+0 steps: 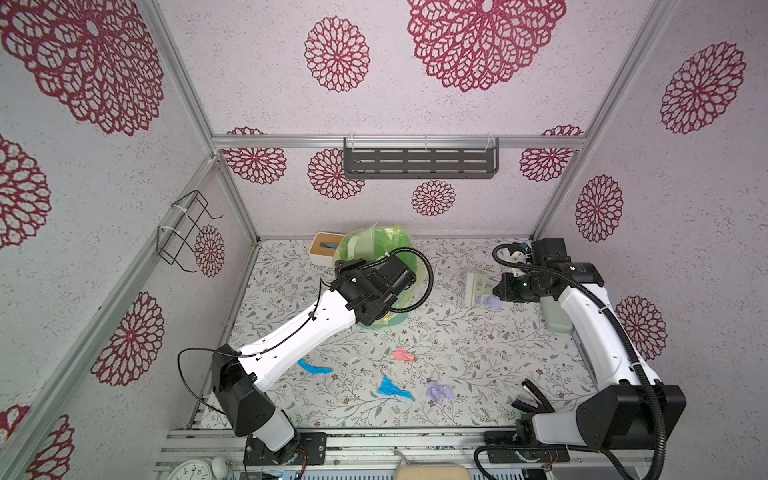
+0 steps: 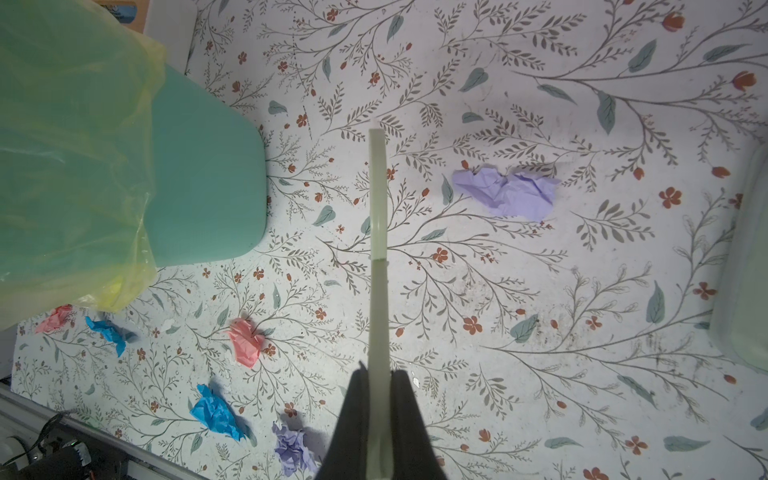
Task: Sweep away the paper scraps from the table
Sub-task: 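Tip the dustpan over the bin with the left gripper to drop the green scrap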
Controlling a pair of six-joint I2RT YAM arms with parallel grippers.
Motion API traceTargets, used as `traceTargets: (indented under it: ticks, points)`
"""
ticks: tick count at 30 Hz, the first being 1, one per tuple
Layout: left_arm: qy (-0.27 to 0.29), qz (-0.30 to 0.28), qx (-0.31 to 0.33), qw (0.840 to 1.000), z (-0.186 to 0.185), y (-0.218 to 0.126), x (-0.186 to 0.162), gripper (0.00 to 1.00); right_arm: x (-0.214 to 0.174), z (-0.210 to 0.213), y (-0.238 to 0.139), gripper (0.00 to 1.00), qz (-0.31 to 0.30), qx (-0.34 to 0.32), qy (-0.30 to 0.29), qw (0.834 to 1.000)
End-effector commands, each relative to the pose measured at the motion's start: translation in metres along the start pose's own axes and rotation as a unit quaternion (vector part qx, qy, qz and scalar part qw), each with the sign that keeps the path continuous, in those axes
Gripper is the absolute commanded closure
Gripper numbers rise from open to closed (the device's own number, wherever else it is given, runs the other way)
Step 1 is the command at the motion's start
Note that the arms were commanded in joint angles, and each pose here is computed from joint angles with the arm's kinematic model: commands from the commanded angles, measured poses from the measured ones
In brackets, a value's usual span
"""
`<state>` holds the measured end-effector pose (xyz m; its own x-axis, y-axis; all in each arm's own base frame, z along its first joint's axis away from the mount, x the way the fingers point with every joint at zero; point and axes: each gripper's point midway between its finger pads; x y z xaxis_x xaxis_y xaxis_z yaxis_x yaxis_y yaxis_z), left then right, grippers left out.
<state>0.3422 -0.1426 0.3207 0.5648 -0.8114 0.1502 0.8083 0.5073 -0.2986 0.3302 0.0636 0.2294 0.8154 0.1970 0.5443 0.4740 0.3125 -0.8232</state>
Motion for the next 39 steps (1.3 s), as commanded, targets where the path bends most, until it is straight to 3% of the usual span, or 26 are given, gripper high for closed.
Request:
traceTargets:
  ticks: [1,10,16,22,28,32,39]
  points:
    - [-0.022,-0.014,0.029,0.999,0.022,-0.007,0.0,0.87,0.017,0.007,-0.01,1.0,-0.029,0.009,-0.01,0.999]
    - [-0.023,-0.012,0.032,0.999,0.023,-0.006,-0.004,0.87,0.017,0.009,-0.01,1.0,-0.03,0.009,-0.014,0.999]
    - [-0.077,-0.022,0.02,0.997,0.041,-0.011,0.003,0.88,0.014,0.006,-0.012,1.0,-0.028,-0.002,-0.016,0.999]
    - [-0.157,-0.059,-0.024,0.986,0.055,-0.029,0.03,0.89,0.011,-0.006,-0.017,1.0,-0.023,-0.043,-0.023,0.999]
    - [-0.223,-0.127,-0.083,0.963,0.064,-0.058,0.073,0.89,0.007,-0.024,-0.026,1.0,-0.015,-0.096,-0.024,0.995]
    - [-0.248,-0.18,-0.165,0.937,0.045,-0.087,0.112,0.88,0.009,-0.038,-0.034,1.0,-0.011,-0.135,-0.02,0.991]
    - [-0.279,-0.234,-0.327,0.872,-0.005,-0.135,0.161,0.88,0.003,-0.069,-0.043,1.0,0.013,-0.208,-0.011,0.978]
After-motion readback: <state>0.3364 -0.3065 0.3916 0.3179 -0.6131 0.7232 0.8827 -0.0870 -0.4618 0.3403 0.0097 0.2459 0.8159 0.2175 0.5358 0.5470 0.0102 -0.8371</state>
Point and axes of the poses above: each gripper's point midway between its finger pads, its own y axis out along the fingers, its own z axis along the line the jaws close on, x = y × z, and after that the axes turned 14 degrees about -y, right-handed
